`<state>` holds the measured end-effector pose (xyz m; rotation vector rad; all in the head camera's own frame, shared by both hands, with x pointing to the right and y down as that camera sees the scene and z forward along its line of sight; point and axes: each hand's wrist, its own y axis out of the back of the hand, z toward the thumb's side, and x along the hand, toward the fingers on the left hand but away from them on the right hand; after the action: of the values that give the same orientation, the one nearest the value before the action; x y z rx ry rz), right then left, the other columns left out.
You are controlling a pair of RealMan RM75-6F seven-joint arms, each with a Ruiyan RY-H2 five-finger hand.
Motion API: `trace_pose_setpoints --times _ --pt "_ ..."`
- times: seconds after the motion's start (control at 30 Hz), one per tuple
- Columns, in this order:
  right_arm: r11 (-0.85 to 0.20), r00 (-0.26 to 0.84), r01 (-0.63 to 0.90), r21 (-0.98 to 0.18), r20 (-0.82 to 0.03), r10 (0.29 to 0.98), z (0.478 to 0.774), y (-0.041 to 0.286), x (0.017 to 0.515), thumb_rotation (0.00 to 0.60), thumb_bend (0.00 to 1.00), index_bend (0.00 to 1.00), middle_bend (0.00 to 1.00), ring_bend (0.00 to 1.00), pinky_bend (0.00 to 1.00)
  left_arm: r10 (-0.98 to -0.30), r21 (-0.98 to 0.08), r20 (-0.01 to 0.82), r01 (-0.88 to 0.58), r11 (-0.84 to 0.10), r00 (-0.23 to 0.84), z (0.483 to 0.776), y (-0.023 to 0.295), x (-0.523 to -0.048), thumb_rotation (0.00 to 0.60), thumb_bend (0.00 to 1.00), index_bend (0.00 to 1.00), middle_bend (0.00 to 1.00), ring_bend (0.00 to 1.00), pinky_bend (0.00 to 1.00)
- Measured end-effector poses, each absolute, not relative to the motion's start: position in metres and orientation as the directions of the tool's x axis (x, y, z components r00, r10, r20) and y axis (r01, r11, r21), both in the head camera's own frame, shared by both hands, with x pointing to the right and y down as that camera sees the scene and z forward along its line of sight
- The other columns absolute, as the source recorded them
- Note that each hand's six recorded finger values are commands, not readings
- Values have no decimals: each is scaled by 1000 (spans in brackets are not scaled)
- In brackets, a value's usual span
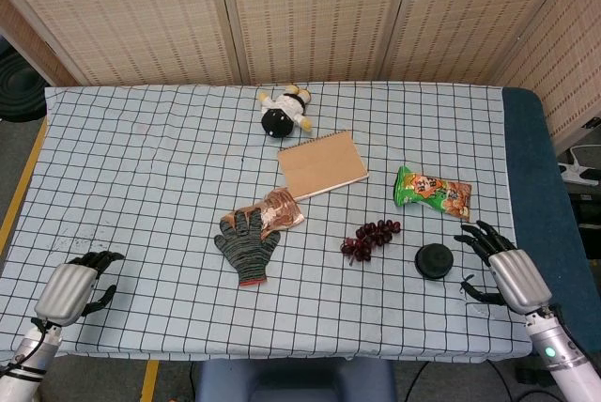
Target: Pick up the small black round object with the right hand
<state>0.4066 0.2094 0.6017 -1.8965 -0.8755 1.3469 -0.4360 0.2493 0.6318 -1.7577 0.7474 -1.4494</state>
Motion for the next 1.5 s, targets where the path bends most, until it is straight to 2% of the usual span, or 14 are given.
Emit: trace_pose_setpoints --times 0.3,0.57,0.73,1.03,1.27,1.5 --pt "-583 248 138 -800 -542 803 601 215 408 600 158 78 65 0 170 -806 -829 551 25 -559 216 630 250 -429 600 389 271 308 314 511" --pt "-604 183 96 -791 -582 792 615 211 417 600 132 0 65 0 140 -809 -829 549 15 -559 209 628 250 -431 600 389 275 309 314 514" --pt "-656 165 89 -750 -638 752 632 211 419 600 95 0 65 0 128 -815 -835 540 10 -550 210 625 250 -431 600 390 275 311 314 515" --pt "-695 166 65 -716 -679 715 665 211 415 600 92 0 66 0 114 -819 -836 538 -1 -549 200 623 248 -433 600 389 275 310 313 515" --pt "-724 219 69 -687 -697 683 678 214 397 600 92 29 64 0 114 -822 -838 533 -7 -546 198 622 248 -434 600 390 275 311 314 515" --pt "-739 220 57 -671 -713 665 685 215 393 600 92 44 65 0 114 -823 -838 534 -11 -546 194 622 247 -436 600 388 275 311 313 515"
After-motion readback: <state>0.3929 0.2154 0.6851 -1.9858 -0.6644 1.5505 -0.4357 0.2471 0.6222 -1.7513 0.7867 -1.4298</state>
